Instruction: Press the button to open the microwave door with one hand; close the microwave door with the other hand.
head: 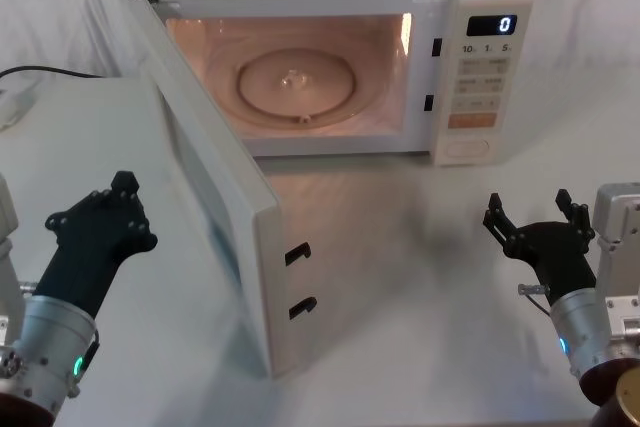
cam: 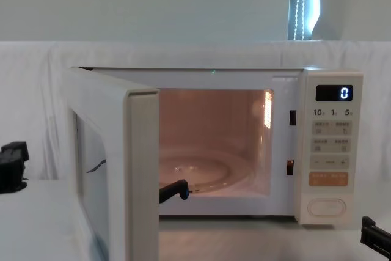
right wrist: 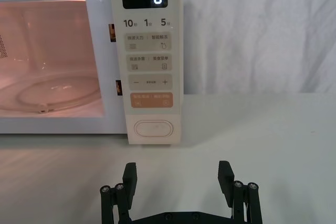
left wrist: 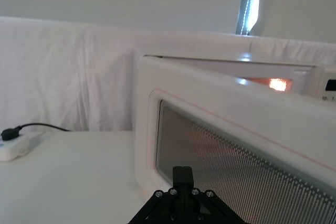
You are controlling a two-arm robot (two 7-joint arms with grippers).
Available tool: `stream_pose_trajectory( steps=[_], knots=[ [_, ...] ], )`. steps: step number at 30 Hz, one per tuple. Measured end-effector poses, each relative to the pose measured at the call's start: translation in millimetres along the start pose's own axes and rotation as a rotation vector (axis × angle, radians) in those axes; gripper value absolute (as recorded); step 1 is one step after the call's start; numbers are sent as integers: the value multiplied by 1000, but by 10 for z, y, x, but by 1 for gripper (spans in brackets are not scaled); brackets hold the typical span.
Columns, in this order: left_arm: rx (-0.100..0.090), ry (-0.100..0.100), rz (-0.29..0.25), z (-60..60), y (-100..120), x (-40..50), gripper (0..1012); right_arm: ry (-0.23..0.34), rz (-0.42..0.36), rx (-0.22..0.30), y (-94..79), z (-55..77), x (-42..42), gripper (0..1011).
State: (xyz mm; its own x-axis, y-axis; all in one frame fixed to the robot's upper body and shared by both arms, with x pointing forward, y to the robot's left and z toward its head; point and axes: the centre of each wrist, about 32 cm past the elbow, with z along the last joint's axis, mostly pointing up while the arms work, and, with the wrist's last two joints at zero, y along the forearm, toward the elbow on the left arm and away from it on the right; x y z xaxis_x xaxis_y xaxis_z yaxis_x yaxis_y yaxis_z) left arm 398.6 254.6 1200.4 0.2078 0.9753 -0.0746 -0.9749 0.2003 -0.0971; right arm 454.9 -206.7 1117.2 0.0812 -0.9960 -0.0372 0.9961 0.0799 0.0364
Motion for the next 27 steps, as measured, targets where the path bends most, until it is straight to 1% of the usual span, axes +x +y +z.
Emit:
stream_pose_trajectory(
  steps=[1,3,4,10,11,15,21,25,27],
  knots=[
    [-7,-2,-3,11,-11,-6,0,0,0,0,0,0,0,1002],
    [-15,-6,-6,24,-27,-11,0,0,0,0,0,0,0,1002],
    [-24,-11,-11,39,-46,-18,0,0,0,0,0,0,0,1002],
    [-47,-30,-32,84,-110,-44,0,0,0,0,0,0,0,1002],
    [-54,-36,-39,99,-130,-53,0,0,0,0,0,0,0,1002],
    [-70,-47,-58,131,-179,-84,0,0,0,0,0,0,0,1002],
    [-85,-59,-77,168,-238,-108,0,0,0,0,0,0,0,1002],
    [-86,-58,-87,183,-289,-110,0,0,0,0,0,0,0,1002],
    [-84,-54,-94,188,-321,-108,0,0,0,0,0,0,0,1002]
  ],
)
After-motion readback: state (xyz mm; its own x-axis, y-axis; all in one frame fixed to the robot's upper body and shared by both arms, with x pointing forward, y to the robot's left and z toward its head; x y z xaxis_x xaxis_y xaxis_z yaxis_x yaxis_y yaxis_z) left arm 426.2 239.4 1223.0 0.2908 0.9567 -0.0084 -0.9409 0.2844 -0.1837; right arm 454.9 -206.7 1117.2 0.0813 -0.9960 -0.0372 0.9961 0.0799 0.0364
